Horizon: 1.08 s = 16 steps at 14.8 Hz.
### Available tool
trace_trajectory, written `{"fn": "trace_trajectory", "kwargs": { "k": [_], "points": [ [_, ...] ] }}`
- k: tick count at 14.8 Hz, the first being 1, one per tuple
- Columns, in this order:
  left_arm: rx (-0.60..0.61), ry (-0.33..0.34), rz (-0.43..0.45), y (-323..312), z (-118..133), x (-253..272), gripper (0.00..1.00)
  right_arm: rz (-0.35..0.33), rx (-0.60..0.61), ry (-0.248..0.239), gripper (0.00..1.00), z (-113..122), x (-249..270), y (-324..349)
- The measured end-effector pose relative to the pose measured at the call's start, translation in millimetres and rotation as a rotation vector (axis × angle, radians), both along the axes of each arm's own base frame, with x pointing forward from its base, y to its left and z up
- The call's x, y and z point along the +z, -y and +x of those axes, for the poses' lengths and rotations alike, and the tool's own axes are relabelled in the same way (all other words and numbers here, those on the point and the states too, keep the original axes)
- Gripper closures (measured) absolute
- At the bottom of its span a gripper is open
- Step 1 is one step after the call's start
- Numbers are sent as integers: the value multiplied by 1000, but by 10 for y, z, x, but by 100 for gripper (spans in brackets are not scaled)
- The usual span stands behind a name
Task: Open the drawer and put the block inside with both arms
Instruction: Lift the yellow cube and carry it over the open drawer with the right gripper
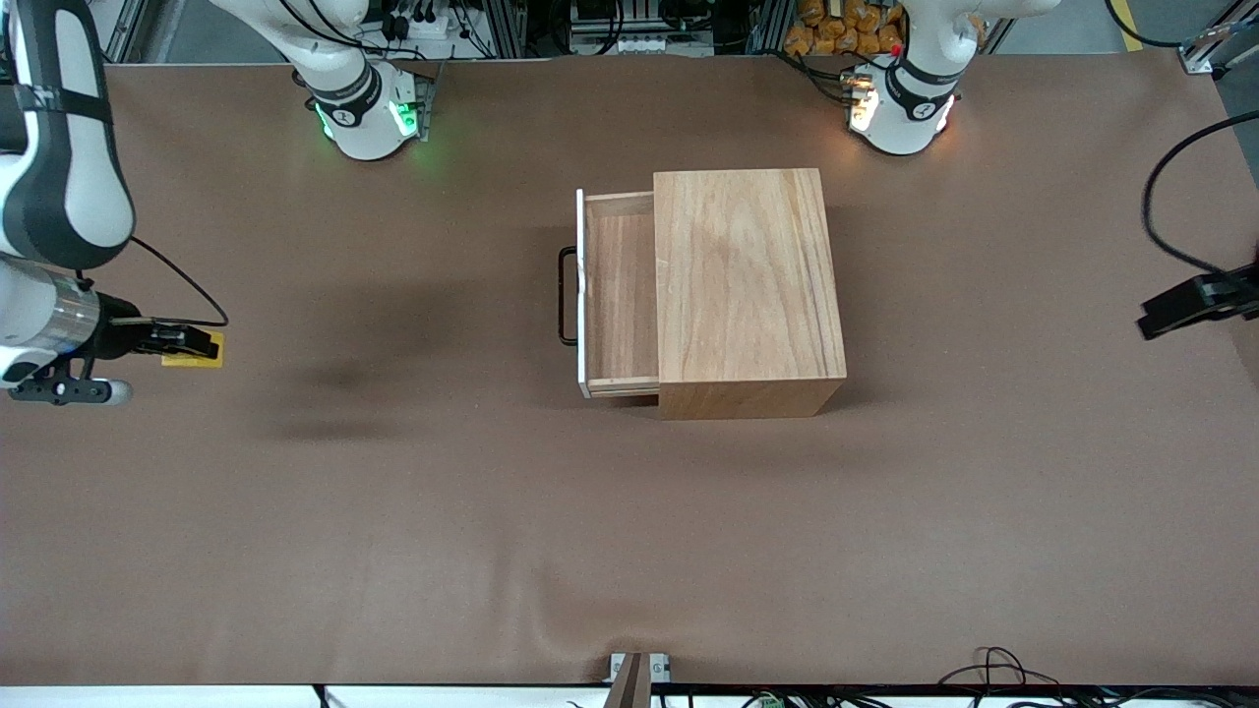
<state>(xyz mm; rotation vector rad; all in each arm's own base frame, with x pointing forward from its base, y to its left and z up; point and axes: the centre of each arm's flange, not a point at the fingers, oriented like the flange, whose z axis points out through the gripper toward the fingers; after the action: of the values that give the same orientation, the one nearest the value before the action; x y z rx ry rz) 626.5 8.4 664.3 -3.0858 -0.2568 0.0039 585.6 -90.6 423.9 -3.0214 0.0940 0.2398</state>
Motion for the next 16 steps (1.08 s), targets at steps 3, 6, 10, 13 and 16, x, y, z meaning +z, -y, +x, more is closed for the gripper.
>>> {"fn": "trace_trajectory", "kwargs": {
  "k": [3, 6, 10, 13, 16],
  "points": [
    [-61, -5, -91, -429, -137, 33, 0, 33, -53, -10, 44, 26, 49, -79],
    [-80, -21, -119, -559, -311, -1, 0, 37, -101, -44, 44, 39, 27, -372],
    [-78, -6, -140, -551, -565, -203, 0, 15, -169, -56, 44, 90, 99, -1126],
    [-101, -6, -139, -334, -713, -172, 0, -11, -199, -49, 44, 39, 241, -2024],
    [-109, -7, -52, 159, -768, -115, 0, -23, -260, -3, 44, -152, 433, -3088]
  ]
}}
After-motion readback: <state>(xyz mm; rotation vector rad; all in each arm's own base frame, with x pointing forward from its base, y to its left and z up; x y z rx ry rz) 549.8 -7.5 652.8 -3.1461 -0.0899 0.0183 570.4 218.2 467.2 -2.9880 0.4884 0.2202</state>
